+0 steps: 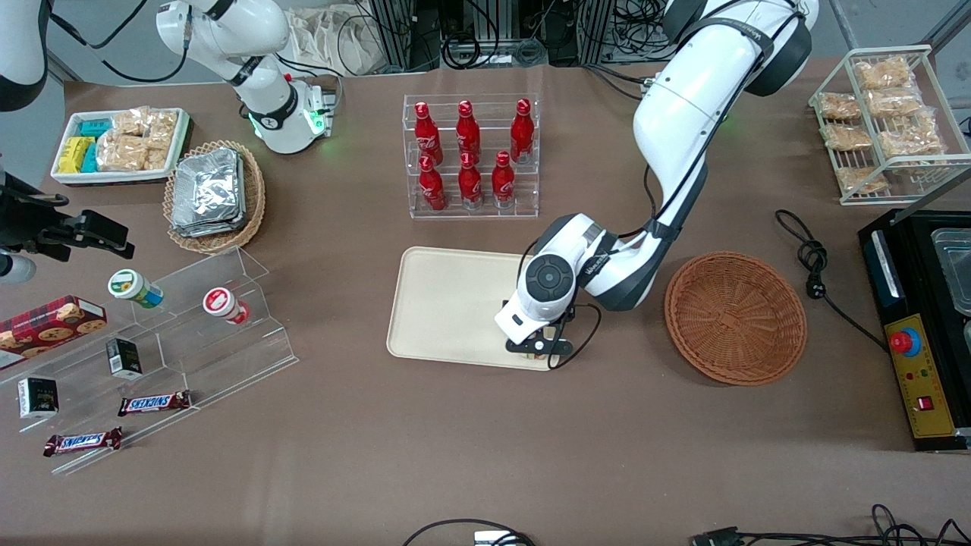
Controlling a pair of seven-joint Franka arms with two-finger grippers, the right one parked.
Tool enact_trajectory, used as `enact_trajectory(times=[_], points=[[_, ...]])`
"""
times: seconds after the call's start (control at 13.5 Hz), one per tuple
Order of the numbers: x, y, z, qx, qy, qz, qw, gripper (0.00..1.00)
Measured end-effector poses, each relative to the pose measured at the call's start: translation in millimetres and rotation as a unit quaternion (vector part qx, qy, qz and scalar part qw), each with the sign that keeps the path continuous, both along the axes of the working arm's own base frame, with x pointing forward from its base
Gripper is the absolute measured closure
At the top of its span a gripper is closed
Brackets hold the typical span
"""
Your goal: Place sandwich from basket to tray
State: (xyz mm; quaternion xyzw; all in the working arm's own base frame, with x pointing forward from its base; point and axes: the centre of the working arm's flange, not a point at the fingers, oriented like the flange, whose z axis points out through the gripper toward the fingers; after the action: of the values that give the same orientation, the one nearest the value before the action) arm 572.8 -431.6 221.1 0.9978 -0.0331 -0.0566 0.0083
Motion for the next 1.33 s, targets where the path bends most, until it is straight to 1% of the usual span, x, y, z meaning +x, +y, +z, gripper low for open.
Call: enact_trajectory(times=[0.07,0.15,0.22,0.37,0.66,0.89,1.11,1.18,1.33], points=[[3,-1,7,-0.003,-0.005,0.001,1.0,0.0],[6,0,17,-0.004,-0.009,0.003,1.0,0.0],[8,1,30,-0.001,-0.009,0.003,1.0,0.0],[11,8,73,0.01,-0.011,0.005,0.9999,0.0],[13,52,187,0.034,-0.023,0.016,0.999,0.0],[19,121,268,0.043,-0.033,0.011,0.9985,0.0],[24,201,329,0.047,-0.044,-0.002,0.998,0.0],[24,225,341,0.049,-0.042,-0.007,0.9979,0.0],[23,268,356,0.054,-0.029,-0.013,0.998,0.0]])
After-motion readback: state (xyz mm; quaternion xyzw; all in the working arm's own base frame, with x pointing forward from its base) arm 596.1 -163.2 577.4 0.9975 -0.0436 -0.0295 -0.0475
